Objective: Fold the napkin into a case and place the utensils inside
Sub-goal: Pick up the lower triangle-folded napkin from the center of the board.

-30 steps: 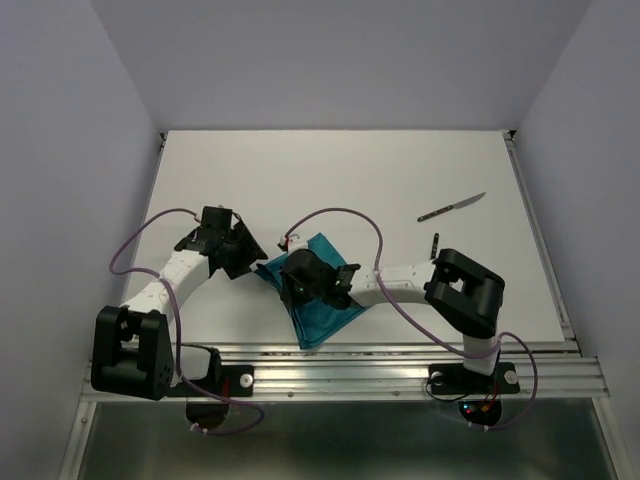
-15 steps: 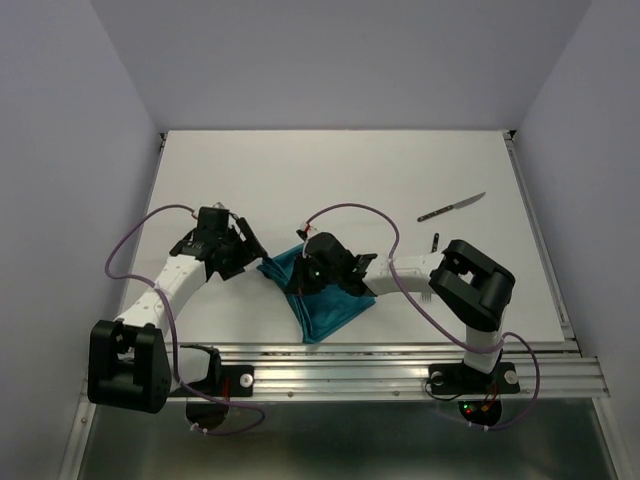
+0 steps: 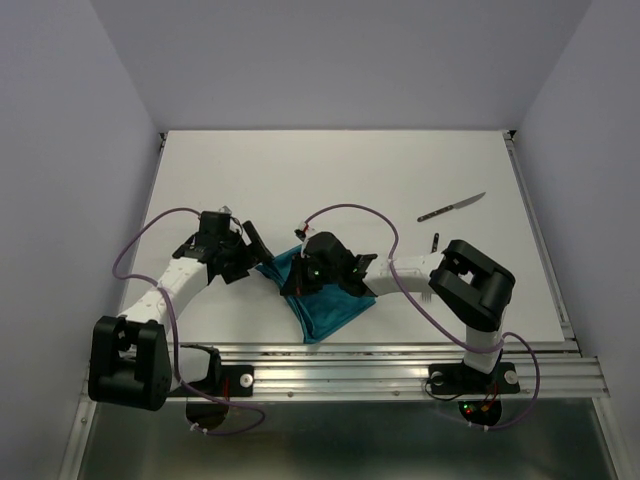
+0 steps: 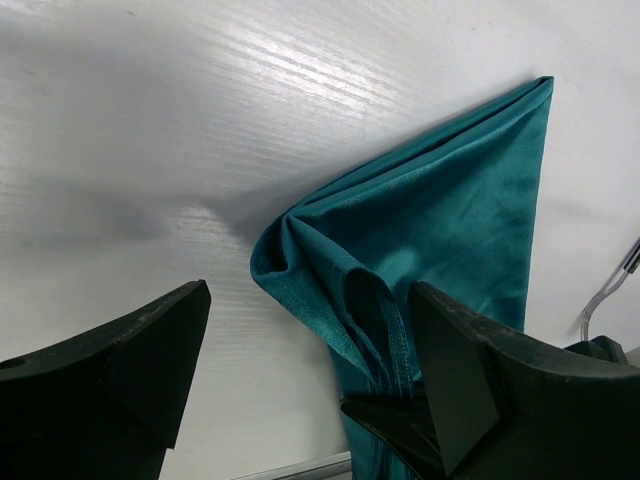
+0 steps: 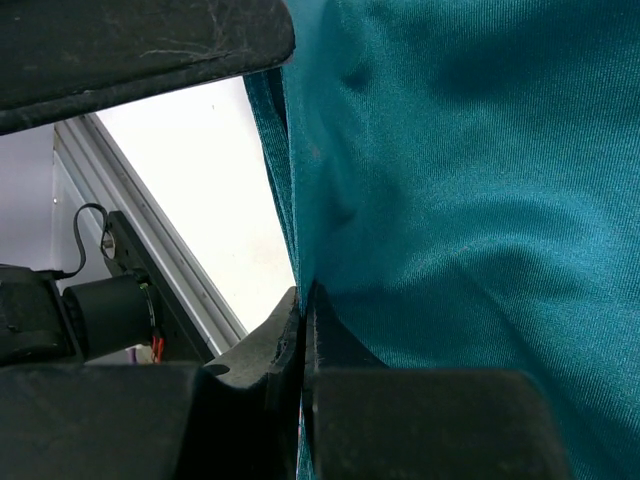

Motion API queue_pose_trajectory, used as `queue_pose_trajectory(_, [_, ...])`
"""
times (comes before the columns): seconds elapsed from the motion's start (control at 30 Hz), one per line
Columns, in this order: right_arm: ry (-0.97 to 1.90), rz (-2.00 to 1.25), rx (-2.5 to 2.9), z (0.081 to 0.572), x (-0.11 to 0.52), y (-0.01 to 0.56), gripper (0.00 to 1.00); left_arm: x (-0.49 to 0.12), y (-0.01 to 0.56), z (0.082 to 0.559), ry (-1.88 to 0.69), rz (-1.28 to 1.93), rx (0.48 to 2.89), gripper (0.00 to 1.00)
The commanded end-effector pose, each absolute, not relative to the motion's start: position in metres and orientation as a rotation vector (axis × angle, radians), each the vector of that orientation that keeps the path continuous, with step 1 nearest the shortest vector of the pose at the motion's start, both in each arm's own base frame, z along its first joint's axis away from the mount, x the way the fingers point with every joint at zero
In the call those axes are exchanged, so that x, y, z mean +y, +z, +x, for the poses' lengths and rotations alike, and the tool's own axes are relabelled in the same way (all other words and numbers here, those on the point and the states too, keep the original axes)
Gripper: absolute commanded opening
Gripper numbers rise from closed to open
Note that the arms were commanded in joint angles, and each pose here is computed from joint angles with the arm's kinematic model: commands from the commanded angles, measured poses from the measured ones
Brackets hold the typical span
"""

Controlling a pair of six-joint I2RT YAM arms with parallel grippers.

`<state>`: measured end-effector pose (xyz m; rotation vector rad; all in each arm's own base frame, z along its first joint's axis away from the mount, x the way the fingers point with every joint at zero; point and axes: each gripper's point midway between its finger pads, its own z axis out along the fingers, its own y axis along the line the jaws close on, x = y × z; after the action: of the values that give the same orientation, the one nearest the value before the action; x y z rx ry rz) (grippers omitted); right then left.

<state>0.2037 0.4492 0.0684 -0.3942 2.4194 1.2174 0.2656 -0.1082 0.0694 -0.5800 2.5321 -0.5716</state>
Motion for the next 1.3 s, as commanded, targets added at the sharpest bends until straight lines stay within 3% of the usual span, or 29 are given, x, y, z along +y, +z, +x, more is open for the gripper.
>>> queue_pose_trajectory(0.0, [1.303, -0.408, 2.337, 0.204, 0.459, 0.092, 0.01, -0.114, 0.073, 0.273, -0.611, -0.533, 2.506, 0.89])
queue_pose_trajectory(0.13, [1.310, -0.410, 2.335, 0.204, 0.461, 0.093, 0.01, -0.116, 0.070, 0.274, -0.615, -0.527, 2.511, 0.73])
queue_pose_trajectory(0.53, [1.313, -0.413, 2.342, 0.204, 0.461, 0.090, 0.01, -0.122, 0.071, 0.274, -0.634, -0.514, 2.514, 0.47])
queue_pose_trajectory(0.73, [1.314, -0.426, 2.341, 0.203, 0.461, 0.089, 0.01, -0.127, 0.072, 0.276, -0.650, -0.502, 2.514, 0.20])
queue_pose_trajectory(0.83, [1.314, -0.430, 2.338, 0.203, 0.461, 0.090, 0.01, -0.130, 0.070, 0.276, -0.662, -0.499, 2.524, 0.00])
queue_pose_trajectory(1.27, [1.317, -0.416, 2.356, 0.201, 0.460, 0.087, 0.01, -0.137, 0.070, 0.279, -0.684, -0.618, 2.531, 0.00])
